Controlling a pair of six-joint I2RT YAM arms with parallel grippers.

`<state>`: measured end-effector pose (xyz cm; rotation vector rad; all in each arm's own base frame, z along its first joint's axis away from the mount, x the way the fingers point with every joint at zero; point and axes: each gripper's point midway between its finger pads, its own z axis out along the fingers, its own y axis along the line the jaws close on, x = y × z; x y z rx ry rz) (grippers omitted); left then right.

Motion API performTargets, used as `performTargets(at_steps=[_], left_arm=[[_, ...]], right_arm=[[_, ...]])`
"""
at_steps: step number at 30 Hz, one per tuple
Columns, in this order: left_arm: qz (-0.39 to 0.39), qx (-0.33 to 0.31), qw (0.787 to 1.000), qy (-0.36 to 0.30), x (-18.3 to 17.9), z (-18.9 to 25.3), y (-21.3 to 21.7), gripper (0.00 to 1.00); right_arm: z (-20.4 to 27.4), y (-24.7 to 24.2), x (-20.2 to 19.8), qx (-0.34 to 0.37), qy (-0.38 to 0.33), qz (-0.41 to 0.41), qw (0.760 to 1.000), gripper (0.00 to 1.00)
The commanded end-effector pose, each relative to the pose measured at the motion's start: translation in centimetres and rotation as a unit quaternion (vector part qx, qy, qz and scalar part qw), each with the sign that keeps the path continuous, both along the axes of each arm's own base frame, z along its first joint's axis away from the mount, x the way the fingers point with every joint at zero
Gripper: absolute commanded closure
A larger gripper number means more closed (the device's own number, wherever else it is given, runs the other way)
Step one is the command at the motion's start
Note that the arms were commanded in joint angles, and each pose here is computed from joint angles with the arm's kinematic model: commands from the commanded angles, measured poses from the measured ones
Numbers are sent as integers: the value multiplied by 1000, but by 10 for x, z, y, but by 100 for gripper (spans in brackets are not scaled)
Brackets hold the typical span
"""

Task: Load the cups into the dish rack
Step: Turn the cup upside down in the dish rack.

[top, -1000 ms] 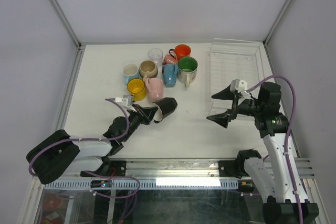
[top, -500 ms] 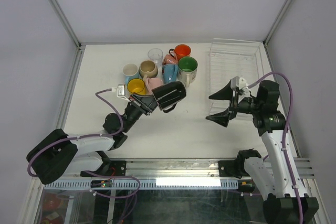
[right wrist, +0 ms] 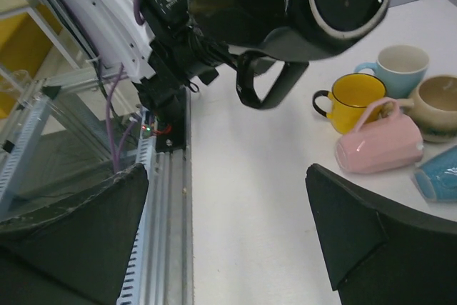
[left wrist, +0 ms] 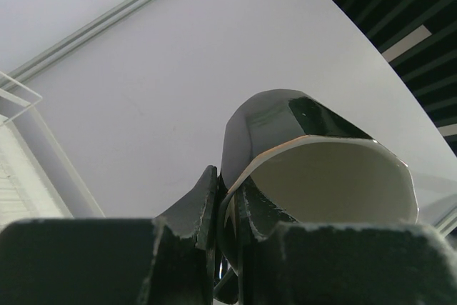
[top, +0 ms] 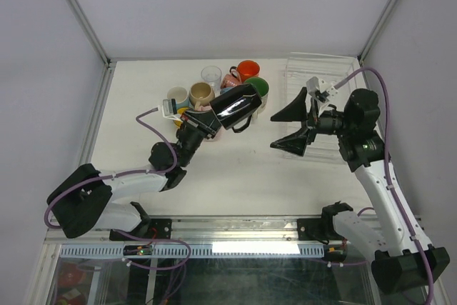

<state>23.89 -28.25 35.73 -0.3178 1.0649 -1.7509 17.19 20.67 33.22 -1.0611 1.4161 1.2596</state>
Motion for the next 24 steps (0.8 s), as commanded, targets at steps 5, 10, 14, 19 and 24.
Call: performTargets(at_steps=[5,10,14,19,24], left_arm=[[-48,-220,965,-135,-53,126,31,100],[-53,-231,964,-123,-51,129,24,100],[-62,-239,962,-115,-51,130,17,100],[-89,-249,960,-95,-45,127,1,100],[-108,-252,958,-85,-43,124,-12,100]], right_arm=[[61,18,3,77,40,14,996,6],[66,20,5,85,6,21,996,6],[63,24,3,90,-12,32,995,6],[72,27,0,133,100,30,986,24],[74,28,0,141,112,34,983,33]])
